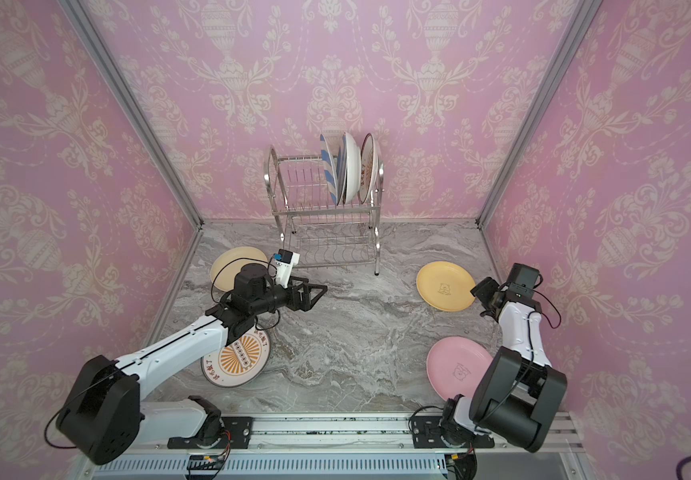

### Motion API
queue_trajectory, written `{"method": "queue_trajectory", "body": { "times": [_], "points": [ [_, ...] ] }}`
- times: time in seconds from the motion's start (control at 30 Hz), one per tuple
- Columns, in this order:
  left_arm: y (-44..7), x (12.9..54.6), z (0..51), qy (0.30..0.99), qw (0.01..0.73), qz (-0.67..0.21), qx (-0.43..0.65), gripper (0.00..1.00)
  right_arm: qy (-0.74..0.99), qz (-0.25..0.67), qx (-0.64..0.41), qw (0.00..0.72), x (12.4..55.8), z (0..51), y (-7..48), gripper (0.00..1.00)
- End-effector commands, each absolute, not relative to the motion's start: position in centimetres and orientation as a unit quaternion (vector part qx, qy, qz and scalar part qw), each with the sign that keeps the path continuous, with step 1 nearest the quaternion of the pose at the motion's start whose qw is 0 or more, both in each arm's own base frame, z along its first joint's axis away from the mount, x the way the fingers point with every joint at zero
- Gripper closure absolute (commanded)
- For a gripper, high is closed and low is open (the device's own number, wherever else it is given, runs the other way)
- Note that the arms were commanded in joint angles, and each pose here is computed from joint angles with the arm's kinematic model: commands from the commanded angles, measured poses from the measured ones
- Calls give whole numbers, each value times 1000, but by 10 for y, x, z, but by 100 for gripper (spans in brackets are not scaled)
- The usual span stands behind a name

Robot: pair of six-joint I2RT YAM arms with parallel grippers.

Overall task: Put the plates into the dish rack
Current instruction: 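Move the right gripper down to the edge of the yellow bear plate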

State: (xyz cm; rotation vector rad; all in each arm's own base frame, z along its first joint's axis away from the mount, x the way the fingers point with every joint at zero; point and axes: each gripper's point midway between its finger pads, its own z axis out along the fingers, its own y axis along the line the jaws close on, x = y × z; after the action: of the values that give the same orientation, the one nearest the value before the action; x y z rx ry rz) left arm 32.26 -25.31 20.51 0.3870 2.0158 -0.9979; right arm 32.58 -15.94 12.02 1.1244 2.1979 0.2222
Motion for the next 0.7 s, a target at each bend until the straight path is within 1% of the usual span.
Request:
{"method": "queue_trajectory", "body": {
  "times": [0.0, 0.2, 0.3, 0.5, 0.53, 0.67],
  "points": [
    [-255, 323, 211, 796, 426, -394, 174, 1, 848, 106, 420, 304, 330, 94, -157, 28],
    [-242, 328, 207, 803, 432, -376, 163, 1, 851, 157, 410, 288, 346, 72, -150, 35],
    [-234, 332, 204, 807, 437, -368, 152, 1, 851, 166, 408, 285, 351, 67, -149, 40],
    [-217, 341, 212, 804, 455, -359, 129, 1, 856, 169, 411, 264, 349, 50, -148, 43],
    [-212, 338, 200, 812, 447, -354, 123, 1, 856, 169, 412, 264, 350, 49, -148, 44],
    [-200, 340, 200, 813, 456, -344, 115, 1, 854, 180, 414, 260, 353, 41, -147, 48]
  ]
}}
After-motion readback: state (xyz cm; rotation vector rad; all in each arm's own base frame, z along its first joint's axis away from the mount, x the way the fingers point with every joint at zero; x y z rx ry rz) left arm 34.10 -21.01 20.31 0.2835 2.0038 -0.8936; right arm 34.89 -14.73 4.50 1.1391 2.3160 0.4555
